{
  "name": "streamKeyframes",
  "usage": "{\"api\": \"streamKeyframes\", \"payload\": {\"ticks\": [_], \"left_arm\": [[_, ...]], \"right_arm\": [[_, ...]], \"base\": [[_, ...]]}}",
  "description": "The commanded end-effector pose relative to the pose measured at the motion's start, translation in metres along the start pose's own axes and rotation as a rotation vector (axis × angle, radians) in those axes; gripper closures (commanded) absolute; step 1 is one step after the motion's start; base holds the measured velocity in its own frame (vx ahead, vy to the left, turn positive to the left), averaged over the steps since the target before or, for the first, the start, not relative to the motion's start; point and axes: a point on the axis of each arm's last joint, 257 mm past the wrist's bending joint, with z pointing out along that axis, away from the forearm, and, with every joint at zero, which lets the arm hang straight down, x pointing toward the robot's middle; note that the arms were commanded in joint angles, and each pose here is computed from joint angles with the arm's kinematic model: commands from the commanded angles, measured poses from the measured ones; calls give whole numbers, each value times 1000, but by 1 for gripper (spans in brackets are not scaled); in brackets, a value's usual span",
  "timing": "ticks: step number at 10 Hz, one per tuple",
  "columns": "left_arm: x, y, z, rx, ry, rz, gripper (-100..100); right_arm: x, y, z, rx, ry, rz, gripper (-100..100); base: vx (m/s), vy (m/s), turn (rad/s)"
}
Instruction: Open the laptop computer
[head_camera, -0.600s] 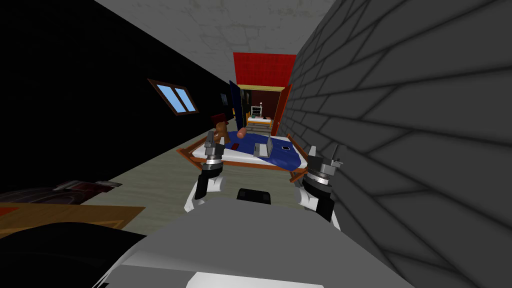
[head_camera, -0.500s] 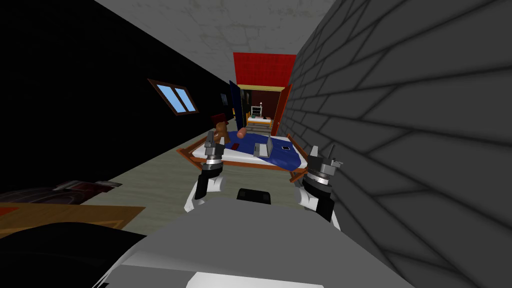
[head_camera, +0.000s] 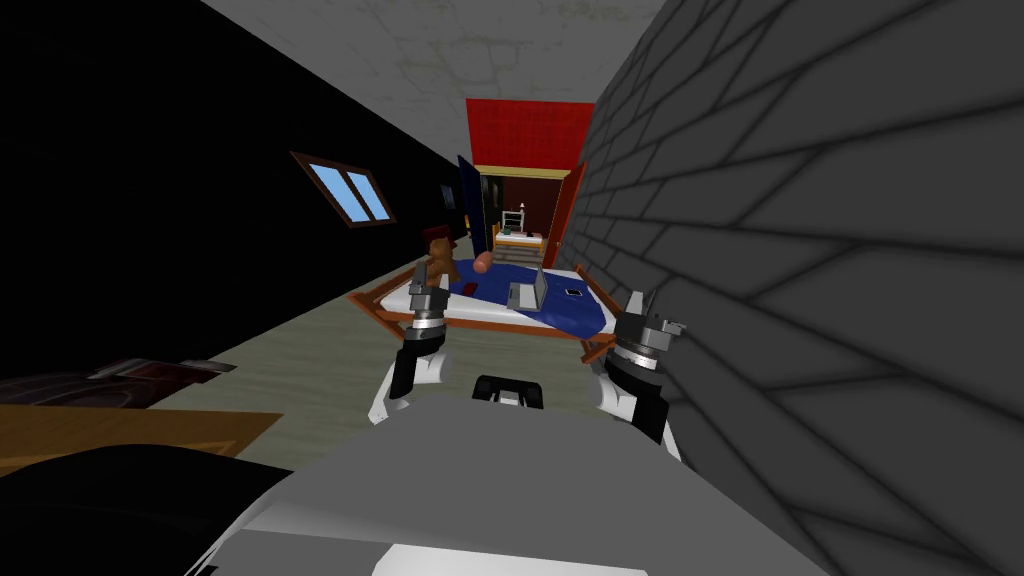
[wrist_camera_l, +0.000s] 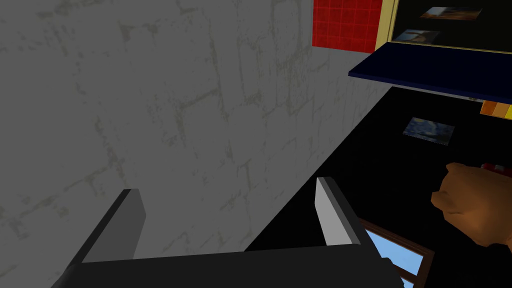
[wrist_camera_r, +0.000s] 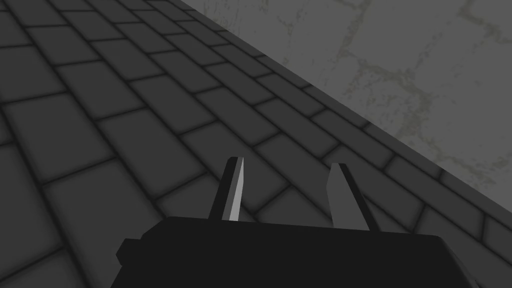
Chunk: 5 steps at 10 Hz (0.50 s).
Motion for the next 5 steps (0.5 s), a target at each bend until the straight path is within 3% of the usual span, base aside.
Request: {"api": "streamKeyframes", "payload": {"ticks": [1,3,4,5], "left_arm": [[0,0,0,0,0,0,0],[0,0,0,0,0,0,0],[5,2,0,-10,39,21,-100],[7,4,0,-19,64,36,-100]], "right_arm": [[0,0,0,0,0,0,0],[0,0,0,0,0,0,0],[0,0,0,0,0,0,0],[0,0,0,0,0,0,0]], "base": [[0,0,0],[0,0,0],[12,-22,-4],[21,-51,-3]]}}
